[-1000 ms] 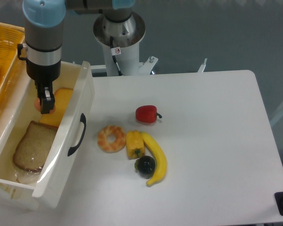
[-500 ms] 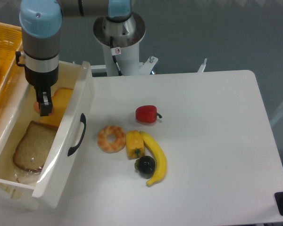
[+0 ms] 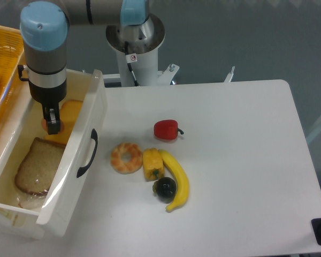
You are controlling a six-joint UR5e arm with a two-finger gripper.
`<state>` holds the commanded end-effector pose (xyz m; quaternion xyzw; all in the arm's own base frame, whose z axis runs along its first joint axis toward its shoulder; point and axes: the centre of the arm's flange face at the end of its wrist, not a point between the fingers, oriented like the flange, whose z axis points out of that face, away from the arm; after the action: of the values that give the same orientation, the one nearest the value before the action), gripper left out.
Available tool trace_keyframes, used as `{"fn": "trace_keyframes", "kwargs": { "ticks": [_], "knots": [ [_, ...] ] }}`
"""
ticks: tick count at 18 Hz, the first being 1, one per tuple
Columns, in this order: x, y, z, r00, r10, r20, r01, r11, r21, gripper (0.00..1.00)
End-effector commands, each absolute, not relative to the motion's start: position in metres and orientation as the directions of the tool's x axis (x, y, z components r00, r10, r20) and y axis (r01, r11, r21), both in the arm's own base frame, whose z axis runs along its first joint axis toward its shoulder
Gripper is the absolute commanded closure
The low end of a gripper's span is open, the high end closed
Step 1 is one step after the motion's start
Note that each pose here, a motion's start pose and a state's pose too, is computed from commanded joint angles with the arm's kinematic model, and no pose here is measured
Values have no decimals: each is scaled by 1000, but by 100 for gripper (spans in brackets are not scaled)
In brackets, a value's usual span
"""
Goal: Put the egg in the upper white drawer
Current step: 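Lower the held egg into the drawer beside the cheese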
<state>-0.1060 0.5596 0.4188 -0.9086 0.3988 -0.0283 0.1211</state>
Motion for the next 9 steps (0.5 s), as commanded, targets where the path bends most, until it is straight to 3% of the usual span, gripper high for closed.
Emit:
{"fn": "trace_keyframes", "kwargs": {
  "ticks": [9],
  "knots": [
    [-106,562,412,679,-733,-30,-717,-655,-239,78]
  ]
}}
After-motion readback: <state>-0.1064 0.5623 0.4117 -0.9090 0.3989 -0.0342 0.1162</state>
